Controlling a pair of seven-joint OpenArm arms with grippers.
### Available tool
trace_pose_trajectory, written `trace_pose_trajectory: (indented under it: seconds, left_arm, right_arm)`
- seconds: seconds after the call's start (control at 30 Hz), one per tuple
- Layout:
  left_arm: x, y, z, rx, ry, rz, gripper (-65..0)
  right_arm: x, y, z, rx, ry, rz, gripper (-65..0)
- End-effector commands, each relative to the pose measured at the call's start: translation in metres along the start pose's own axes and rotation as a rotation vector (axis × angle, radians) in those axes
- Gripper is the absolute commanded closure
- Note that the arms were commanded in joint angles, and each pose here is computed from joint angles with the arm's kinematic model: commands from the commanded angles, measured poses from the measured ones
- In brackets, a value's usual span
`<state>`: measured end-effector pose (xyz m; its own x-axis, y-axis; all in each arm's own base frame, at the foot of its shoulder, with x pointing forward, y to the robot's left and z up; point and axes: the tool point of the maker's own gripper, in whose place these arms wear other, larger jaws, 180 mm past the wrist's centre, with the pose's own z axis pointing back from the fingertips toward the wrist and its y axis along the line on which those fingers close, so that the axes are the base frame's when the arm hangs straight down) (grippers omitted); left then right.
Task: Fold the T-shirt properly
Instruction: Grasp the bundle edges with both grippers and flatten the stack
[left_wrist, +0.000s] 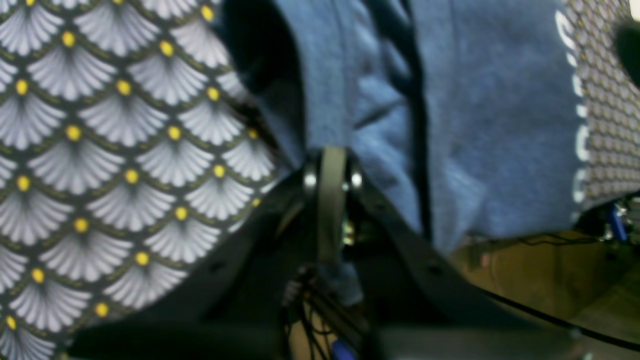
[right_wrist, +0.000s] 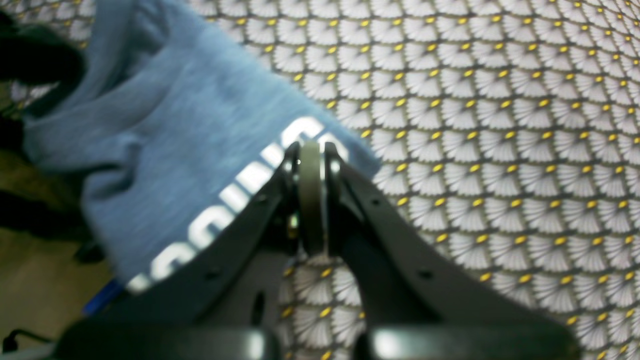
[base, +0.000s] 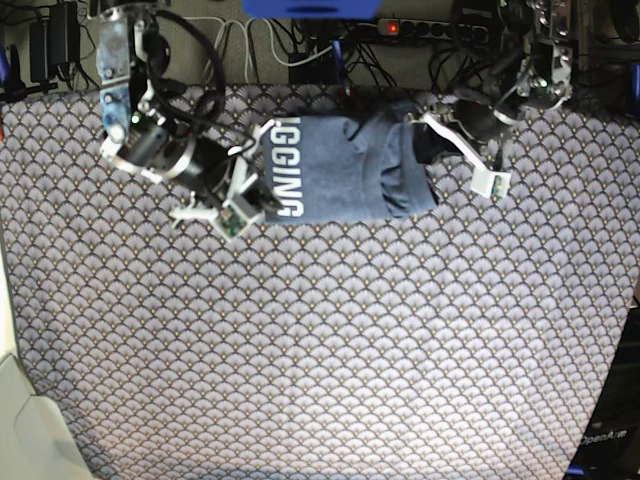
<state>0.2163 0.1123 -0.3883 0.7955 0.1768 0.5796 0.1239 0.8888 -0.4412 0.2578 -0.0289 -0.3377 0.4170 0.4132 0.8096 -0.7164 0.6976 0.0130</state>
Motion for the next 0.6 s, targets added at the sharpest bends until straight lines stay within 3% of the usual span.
trace_pose_trajectory:
  seconds: [0.0, 0.27, 0.57]
  left_arm:
    - [0.014, -0.002, 0.0, -0.012, -0.036, -0.015, -0.3]
    - [0.018, 0.018, -0.019, 0.015, -0.016, 0.019, -0.3]
    - [0.015, 0.021, -0.035, 0.01, 0.016, 0.03, -0.3]
  right_arm:
    - [0.014, 0.002, 0.003, 0.003, -0.051, 0.008, 0.0]
    - [0.0, 0.03, -0.003, 0.069, -0.017, -0.023, 0.0]
    - [-0.034, 0.029, -0.016, 0.092, 0.069, -0.083, 0.0]
